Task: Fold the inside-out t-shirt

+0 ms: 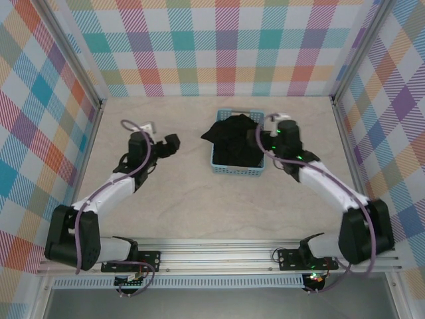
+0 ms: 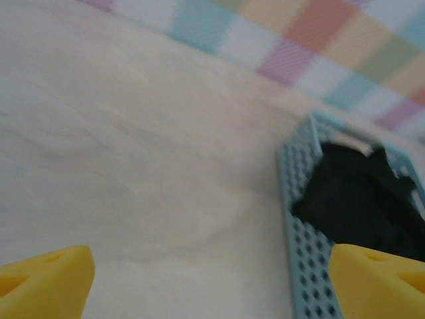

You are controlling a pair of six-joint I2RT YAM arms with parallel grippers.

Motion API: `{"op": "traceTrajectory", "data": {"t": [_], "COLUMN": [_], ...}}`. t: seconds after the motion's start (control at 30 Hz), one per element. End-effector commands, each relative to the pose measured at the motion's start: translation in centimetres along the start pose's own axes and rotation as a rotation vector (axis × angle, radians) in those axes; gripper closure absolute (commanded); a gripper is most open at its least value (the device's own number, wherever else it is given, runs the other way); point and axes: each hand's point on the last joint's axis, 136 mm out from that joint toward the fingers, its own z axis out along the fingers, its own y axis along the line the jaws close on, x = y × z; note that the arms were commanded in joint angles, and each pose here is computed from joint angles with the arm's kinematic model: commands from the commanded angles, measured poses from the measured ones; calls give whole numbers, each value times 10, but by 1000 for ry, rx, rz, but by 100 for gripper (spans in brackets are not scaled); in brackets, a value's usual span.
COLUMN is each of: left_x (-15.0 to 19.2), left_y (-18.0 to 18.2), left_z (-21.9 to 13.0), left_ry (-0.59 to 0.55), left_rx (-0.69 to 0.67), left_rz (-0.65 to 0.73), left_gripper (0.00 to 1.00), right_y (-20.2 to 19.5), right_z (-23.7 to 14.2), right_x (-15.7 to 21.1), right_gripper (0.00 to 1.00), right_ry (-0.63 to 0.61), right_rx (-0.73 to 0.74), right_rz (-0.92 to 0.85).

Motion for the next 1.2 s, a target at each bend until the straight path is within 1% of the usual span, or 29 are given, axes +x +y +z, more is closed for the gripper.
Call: {"op": "traceTrajectory", "data": {"t": [0.0, 0.13, 0.27, 0.4, 0.47, 0.57, 0.63, 0.7, 0.73, 0.77, 0.8, 0.83, 0.93, 0.97, 1.07, 1.13, 1.17], "left_x": [20, 34, 39, 40, 41, 42, 41, 38, 37, 37, 36, 35, 33, 32, 30, 30, 30], "left_y": [-26, -32, -29, -26, -24, -21, -20, -19, -18, -16, -13, -11, -6, -6, -3, -1, 0], "left_z": [7, 12, 11, 7, 6, 5, 1, -6, -9, -12, -15, -18, -28, -31, -40, -45, -48], "left_ry": [104, 136, 151, 151, 151, 148, 138, 119, 111, 104, 91, 82, 65, 60, 45, 42, 41], "left_rx": [30, 29, 9, -8, -14, -24, -27, -27, -33, -40, -53, -63, -77, -78, -90, -98, -104], "left_rz": [23, 42, 43, 54, 56, 56, 54, 54, 54, 54, 56, 56, 61, 64, 74, 85, 89], "left_gripper": [10, 10, 9, 9, 8, 8, 8, 8, 8, 8, 8, 8, 7, 7, 7, 7, 7], "right_y": [13, 34, 21, 22, 23, 14, -1, -28, -41, -55, -63, -72, -111, -127, -174, -182, -175], "right_z": [24, 56, 90, 116, 130, 151, 159, 157, 154, 150, 147, 144, 136, 136, 131, 124, 116], "right_x": [47, 68, 88, 107, 116, 124, 122, 112, 107, 97, 88, 78, 39, 26, -12, -41, -59], "right_gripper": [2, 0, 0, 0, 3, 16, 30, 47, 55, 62, 70, 73, 88, 91, 96, 97, 97], "right_ry": [277, 407, 533, 613, 648, 682, 683, 674, 666, 656, 643, 621, 543, 516, 459, 397, 348], "right_rx": [-30, -16, 81, 68, 64, 88, 122, 186, 215, 234, 224, 242, 358, 396, 509, 510, 488], "right_rz": [-61, -204, -271, -271, -260, -250, -233, -216, -209, -160, -128, -124, -160, -163, -173, -190, -196]}}
